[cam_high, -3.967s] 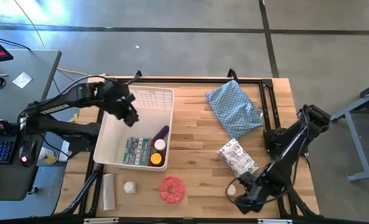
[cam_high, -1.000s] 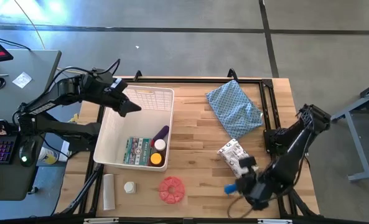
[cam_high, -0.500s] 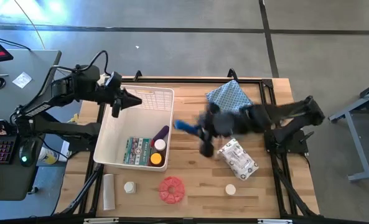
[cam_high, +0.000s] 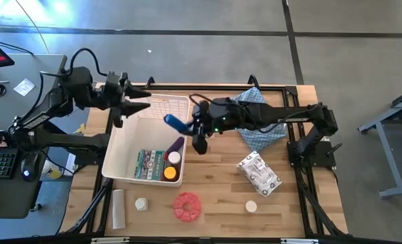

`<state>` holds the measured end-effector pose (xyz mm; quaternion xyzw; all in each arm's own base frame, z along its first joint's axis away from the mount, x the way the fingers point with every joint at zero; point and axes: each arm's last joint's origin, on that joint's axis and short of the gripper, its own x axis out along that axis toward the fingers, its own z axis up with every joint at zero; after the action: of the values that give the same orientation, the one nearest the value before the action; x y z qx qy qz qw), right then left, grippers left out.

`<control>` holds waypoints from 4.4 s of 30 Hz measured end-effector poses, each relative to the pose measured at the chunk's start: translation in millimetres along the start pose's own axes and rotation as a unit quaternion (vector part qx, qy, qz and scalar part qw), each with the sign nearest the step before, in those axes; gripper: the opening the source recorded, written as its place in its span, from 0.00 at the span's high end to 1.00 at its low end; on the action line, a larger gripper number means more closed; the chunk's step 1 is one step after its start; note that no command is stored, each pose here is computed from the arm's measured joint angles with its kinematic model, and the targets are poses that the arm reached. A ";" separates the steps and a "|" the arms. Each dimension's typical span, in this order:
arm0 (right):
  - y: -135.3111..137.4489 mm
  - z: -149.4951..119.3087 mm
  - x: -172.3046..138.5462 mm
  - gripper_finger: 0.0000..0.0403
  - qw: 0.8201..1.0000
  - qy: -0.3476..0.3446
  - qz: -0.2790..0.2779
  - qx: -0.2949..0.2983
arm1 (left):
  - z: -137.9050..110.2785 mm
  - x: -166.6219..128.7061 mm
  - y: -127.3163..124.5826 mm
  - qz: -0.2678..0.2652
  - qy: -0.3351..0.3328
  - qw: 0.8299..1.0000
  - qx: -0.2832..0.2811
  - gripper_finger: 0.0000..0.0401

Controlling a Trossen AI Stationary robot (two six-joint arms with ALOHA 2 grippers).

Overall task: Pick & place medical supplies in basket/bin
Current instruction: Put the blue rolled gauze into the white bin, then adjust the violet rolled gauze in the white bin

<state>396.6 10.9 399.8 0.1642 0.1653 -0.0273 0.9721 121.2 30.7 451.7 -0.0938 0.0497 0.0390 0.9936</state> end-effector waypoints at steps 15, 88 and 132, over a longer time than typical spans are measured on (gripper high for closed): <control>-13.5 8.5 0.0 0.86 1.000 -0.017 0.005 0.000 | -3.7 44.5 11.9 0.017 0.029 0.999 -0.018 0.16; -53.6 10.7 -67.4 0.43 0.989 0.114 -0.085 0.034 | -48.5 56.5 24.8 0.092 0.257 0.962 -0.031 0.70; -44.8 11.1 -77.9 0.53 0.988 0.118 -0.062 0.074 | -176.2 179.5 75.1 0.052 0.647 0.761 0.007 0.15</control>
<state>321.7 -35.2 421.6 0.2268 0.2866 -0.0797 0.9274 276.6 82.9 246.7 -0.0866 0.6860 0.0201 0.7222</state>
